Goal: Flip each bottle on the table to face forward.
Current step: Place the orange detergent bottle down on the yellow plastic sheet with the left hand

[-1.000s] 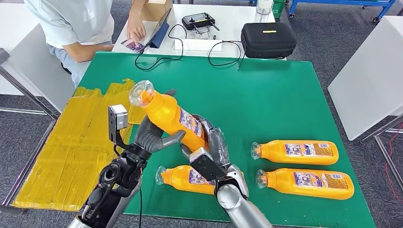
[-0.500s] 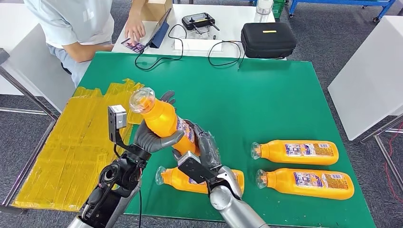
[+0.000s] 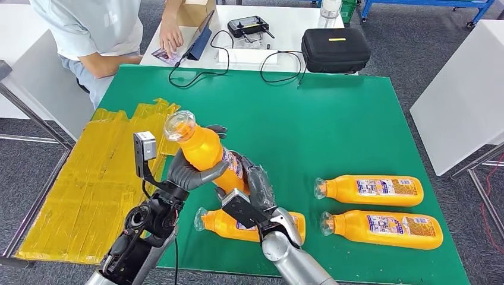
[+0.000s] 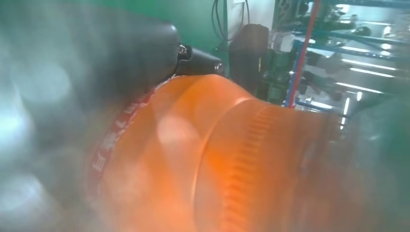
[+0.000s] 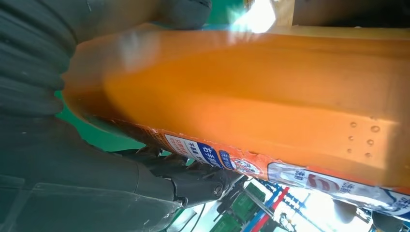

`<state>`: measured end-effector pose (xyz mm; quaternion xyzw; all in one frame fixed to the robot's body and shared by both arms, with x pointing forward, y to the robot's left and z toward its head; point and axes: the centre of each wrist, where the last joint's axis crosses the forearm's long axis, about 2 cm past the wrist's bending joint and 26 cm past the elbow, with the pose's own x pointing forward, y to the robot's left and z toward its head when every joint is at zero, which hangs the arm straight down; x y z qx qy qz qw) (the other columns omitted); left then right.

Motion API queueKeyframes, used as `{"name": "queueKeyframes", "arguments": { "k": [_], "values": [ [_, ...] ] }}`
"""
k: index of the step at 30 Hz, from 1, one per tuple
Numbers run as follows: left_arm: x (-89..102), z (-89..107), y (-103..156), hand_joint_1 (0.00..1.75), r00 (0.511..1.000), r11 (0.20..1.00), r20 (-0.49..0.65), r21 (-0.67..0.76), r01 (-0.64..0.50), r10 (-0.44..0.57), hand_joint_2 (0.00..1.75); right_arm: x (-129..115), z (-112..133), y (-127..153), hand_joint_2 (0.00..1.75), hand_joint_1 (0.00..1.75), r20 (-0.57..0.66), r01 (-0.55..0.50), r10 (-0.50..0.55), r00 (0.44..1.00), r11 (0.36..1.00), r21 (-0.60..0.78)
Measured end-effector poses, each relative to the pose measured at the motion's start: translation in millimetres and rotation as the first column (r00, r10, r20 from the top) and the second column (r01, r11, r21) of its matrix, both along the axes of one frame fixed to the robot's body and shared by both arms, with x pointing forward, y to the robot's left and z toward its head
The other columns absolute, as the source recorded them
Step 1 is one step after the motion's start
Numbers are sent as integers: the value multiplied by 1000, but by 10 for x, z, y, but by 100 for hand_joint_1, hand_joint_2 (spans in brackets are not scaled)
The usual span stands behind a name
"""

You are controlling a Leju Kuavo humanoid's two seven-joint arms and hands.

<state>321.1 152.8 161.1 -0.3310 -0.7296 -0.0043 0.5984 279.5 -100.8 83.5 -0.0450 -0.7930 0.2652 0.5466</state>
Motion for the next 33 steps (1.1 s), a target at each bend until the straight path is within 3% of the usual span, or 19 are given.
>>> {"name": "queueKeyframes", "arguments": {
  "k": [7,8,11,12,20,25,27,29,31,33],
  "values": [
    [0,-5,-1,175,1000,1000,0,-4,-13,13,175,-15,19,-4,175,175,8,13,-14,1000,1000,23],
    [0,-5,-1,175,1000,1000,2,-3,-17,17,175,-19,26,-7,175,144,13,19,-19,1000,999,26],
    [4,1,-5,175,999,1000,14,8,-30,30,175,-35,46,-27,175,14,34,36,-37,999,999,38],
    [7,6,-7,175,999,999,21,14,-34,34,175,-40,55,-37,175,0,42,40,-42,998,998,43],
    [30,38,106,175,980,978,120,115,-175,161,175,-65,293,-195,175,0,174,120,-141,975,984,129],
    [25,104,306,175,899,892,305,229,-390,315,175,-164,483,-370,175,0,265,167,-212,941,969,181],
    [15,135,407,175,818,792,429,304,-530,383,175,-213,545,-440,175,0,294,182,-234,927,964,195],
    [-2,175,511,175,683,597,608,390,-701,404,175,-268,597,-509,175,0,317,198,-256,913,959,205],
    [-10,216,623,175,543,326,779,449,-832,314,175,-319,649,-576,175,0,333,212,-273,903,955,208],
    [6,227,756,175,464,41,874,463,-885,144,175,-353,708,-638,175,0,342,224,-286,895,952,210]
  ]
}}
